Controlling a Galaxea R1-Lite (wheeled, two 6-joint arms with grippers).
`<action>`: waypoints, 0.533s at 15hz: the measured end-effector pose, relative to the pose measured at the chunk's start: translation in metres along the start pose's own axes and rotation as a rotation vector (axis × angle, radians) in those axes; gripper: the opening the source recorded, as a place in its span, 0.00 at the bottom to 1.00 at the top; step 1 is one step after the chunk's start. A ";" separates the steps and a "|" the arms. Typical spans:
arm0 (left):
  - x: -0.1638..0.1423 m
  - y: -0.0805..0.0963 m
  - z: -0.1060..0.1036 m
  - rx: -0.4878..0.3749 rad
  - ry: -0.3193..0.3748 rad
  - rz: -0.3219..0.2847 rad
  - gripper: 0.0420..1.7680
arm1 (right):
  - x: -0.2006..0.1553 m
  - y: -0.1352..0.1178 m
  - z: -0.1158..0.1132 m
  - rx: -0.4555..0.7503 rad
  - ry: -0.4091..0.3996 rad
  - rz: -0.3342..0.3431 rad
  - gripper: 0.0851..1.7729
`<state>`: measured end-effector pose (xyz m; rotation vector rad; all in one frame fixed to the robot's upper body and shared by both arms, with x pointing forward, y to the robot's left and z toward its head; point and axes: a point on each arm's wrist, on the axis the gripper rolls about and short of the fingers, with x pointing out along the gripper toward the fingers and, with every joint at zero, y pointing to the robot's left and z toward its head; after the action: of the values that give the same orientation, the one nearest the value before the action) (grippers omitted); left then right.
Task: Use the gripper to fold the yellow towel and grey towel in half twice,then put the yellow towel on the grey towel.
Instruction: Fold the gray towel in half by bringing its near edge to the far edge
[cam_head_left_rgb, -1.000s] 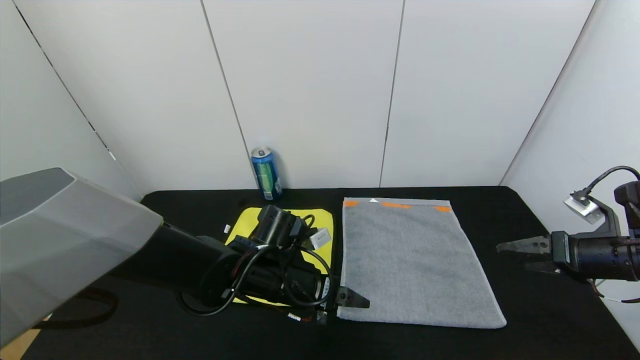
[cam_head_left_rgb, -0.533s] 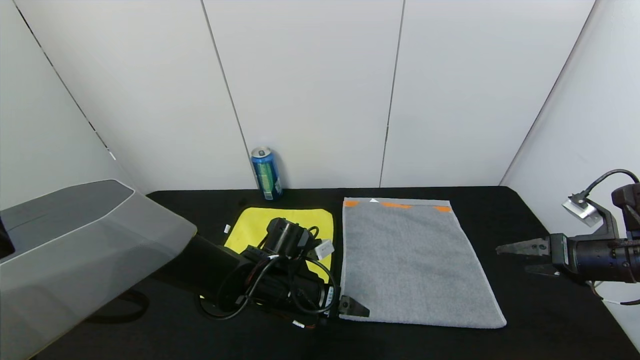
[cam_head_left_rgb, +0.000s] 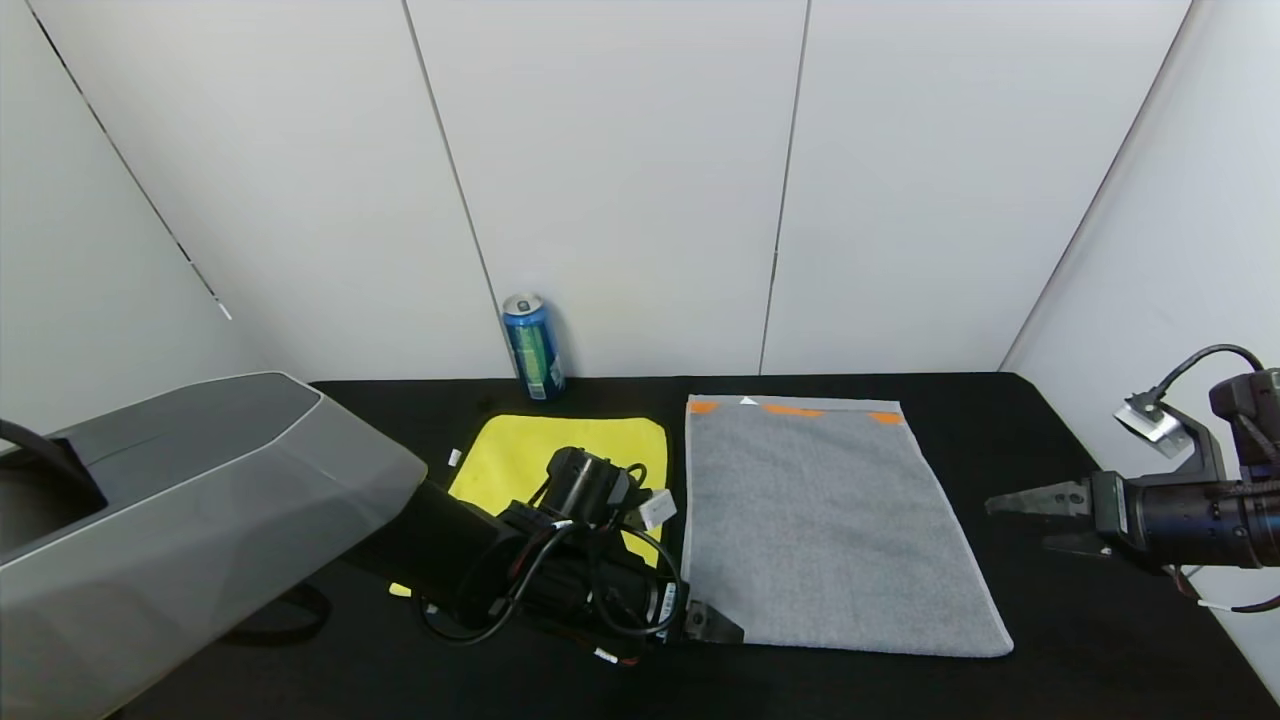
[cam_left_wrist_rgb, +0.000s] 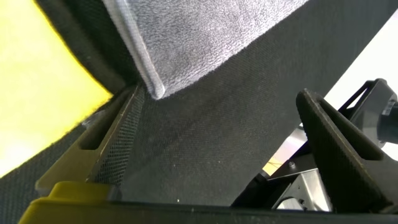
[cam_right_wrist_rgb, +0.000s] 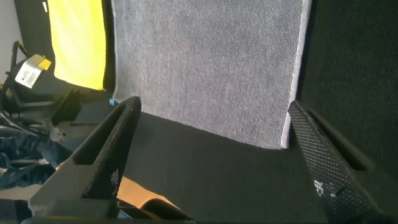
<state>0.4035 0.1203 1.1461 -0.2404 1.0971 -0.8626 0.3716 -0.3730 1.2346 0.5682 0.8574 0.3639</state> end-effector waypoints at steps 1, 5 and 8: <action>0.001 0.000 0.000 0.002 0.001 0.000 0.97 | 0.000 0.000 0.000 0.000 0.000 0.000 0.96; 0.004 -0.001 -0.001 0.006 0.008 -0.005 0.97 | 0.000 -0.001 0.000 0.004 0.002 -0.002 0.96; 0.006 -0.002 0.000 0.013 -0.003 -0.011 0.97 | 0.000 -0.001 -0.001 0.004 0.002 -0.002 0.96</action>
<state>0.4038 0.1144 1.1433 -0.2365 1.0883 -0.8785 0.3711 -0.3734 1.2339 0.5706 0.8608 0.3614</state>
